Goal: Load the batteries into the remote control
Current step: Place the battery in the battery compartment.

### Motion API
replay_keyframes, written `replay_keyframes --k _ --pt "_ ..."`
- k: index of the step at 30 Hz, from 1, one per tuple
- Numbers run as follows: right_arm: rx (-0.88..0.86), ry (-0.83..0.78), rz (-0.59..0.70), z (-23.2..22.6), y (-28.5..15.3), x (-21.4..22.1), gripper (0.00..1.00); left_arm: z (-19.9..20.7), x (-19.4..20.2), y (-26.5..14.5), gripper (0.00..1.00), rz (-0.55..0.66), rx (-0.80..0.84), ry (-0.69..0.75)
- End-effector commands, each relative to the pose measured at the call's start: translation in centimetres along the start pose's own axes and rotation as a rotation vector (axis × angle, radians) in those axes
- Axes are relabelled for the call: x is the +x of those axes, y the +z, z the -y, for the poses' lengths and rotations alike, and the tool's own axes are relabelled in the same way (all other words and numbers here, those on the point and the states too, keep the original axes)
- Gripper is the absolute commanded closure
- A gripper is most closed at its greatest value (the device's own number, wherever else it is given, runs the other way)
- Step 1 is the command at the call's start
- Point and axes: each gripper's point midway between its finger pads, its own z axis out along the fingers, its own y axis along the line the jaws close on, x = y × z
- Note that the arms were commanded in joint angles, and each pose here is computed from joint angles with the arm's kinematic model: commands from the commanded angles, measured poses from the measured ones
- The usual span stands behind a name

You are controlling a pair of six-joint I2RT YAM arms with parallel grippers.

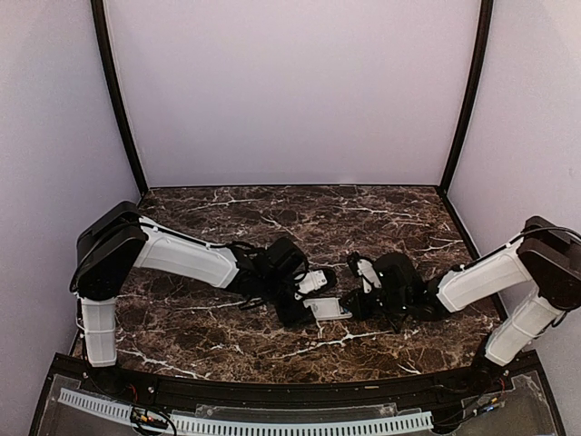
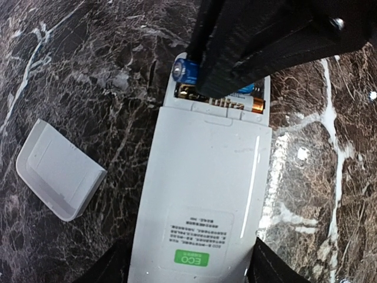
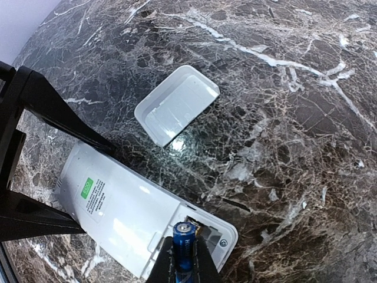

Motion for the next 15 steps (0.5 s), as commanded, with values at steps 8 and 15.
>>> replay_keyframes --k 8,15 --pt "0.066 0.048 -0.053 1.1 -0.7 3.2 1.0 1.1 6.9 1.6 0.7 -0.211 0.022 -0.058" --pt "0.13 0.066 -0.106 2.1 -0.9 4.5 1.0 1.2 7.3 1.7 0.84 -0.222 0.022 -0.073"
